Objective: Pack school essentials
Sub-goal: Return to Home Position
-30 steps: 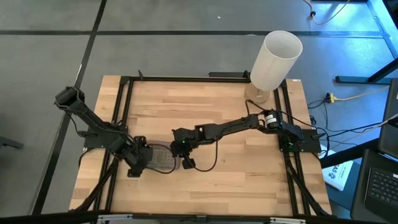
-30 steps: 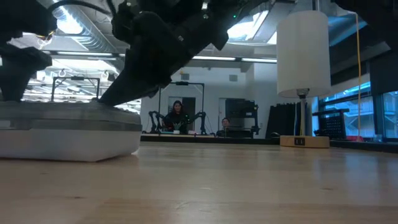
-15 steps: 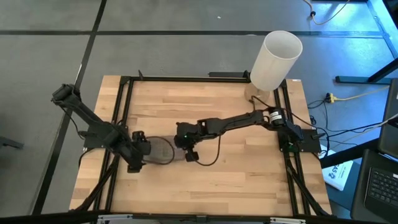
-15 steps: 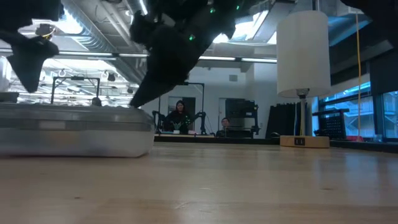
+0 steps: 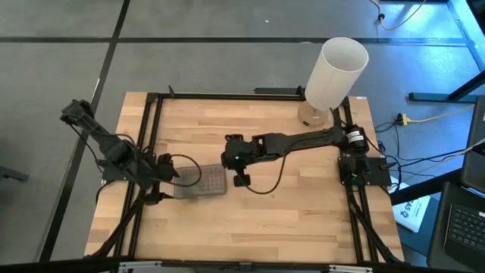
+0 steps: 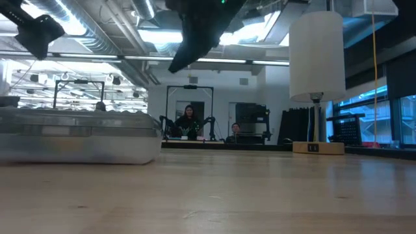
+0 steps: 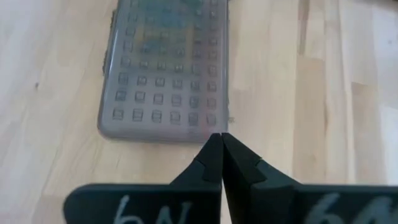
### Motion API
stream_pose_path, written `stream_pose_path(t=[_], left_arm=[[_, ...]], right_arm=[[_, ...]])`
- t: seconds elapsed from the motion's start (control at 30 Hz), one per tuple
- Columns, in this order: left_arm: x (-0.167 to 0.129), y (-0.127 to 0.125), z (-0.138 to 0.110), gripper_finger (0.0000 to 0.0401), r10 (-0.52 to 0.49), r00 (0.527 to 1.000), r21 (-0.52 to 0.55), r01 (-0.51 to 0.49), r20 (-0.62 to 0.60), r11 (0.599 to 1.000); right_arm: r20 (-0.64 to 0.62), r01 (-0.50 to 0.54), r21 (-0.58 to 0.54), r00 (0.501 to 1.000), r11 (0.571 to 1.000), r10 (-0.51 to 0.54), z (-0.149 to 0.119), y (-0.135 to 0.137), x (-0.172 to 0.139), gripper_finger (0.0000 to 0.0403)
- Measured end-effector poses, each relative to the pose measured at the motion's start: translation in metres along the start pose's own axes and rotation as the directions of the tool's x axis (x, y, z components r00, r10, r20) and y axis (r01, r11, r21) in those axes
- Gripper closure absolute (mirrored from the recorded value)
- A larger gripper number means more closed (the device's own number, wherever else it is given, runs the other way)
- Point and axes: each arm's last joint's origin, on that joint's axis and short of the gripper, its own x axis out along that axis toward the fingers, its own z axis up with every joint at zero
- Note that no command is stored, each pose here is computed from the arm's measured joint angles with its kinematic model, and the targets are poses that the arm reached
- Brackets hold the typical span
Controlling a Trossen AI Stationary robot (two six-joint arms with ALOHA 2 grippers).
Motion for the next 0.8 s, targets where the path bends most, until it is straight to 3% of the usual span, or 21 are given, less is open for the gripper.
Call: stream_pose_path(t=[0.33,0.5,0.63,0.8], left_arm=[[-0.029,0.015,-0.002,0.0012,-0.024,0.985,0.035,0.018,0.173,0.999],[-0.04,0.022,-0.004,0.0012,0.023,0.963,0.041,-0.036,0.268,0.999],[-0.045,0.025,-0.006,0.0012,0.052,0.949,0.031,-0.065,0.312,0.997],[-0.048,0.027,-0.005,0.0012,0.068,0.932,0.06,-0.095,0.356,0.994]], right_arm=[[-0.016,-0.01,0.016,1.0,1.0,0.01,-0.003,-0.008,-0.065,0.04],[0.01,-0.008,0.066,1.0,0.998,0.008,-0.028,-0.006,-0.091,0.04],[0.166,-0.017,0.125,0.986,0.992,-0.004,-0.057,-0.003,-0.11,0.04],[0.382,-0.062,0.151,0.924,0.987,0.0,-0.103,0.005,-0.125,0.04]])
